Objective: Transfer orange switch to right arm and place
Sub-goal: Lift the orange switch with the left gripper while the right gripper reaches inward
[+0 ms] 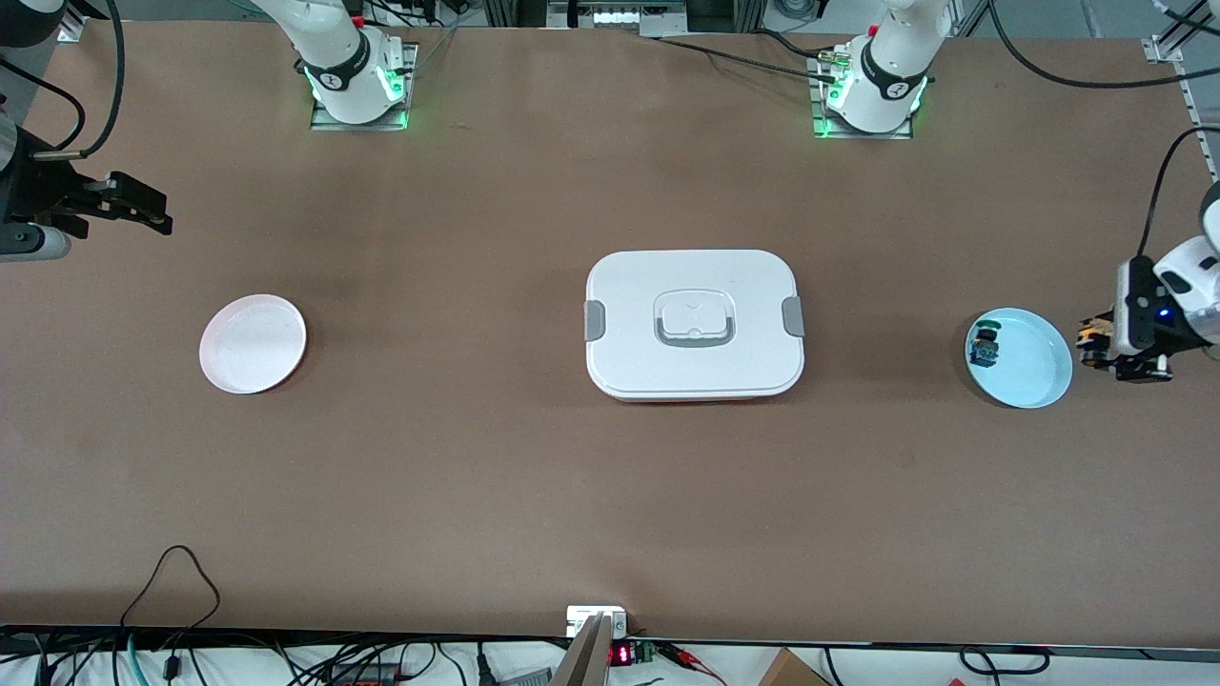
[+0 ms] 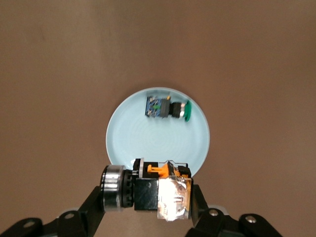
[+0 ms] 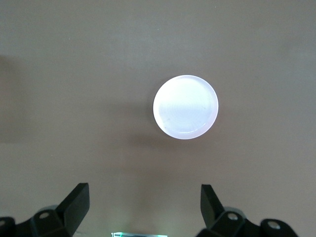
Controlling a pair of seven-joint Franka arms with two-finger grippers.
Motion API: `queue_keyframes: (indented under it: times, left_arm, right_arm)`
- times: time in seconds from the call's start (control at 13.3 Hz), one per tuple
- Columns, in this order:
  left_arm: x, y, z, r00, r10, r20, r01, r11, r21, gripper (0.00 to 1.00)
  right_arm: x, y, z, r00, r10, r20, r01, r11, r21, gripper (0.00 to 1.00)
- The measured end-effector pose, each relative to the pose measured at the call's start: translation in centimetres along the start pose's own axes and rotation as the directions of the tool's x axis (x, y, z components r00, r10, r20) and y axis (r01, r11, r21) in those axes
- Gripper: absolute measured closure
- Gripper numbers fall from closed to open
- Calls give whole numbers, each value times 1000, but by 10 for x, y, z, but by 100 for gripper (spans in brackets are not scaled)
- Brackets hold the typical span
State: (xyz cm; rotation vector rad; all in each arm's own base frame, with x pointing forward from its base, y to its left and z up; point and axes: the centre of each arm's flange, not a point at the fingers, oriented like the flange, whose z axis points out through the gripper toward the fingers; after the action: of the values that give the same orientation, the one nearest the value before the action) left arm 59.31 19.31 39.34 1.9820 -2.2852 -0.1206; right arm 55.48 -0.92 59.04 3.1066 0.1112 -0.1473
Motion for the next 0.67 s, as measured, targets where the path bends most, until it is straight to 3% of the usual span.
queue_keyframes:
  times: [0.22, 0.45, 0.6, 0.67]
  left_arm:
    - [40, 1, -56, 995, -65, -79, 59, 995, -82, 27]
    - [90, -9, -77, 983, -58, -174, 39, 993, -110, 27]
    - [117, -10, -76, 938, -75, -338, 32, 991, -131, 27]
    - [131, -10, -76, 889, -103, -446, 34, 987, -159, 27]
  right_arm:
    - [0, 1, 0, 1000, 2, 2, -2, 1000, 0, 0]
    - [1, 3, 0, 1000, 4, -7, -4, 1000, 0, 0]
    - [1, 4, 2, 1000, 7, -6, -7, 1000, 0, 0]
    - [0, 6, 4, 1000, 10, -4, -10, 1000, 1, 0]
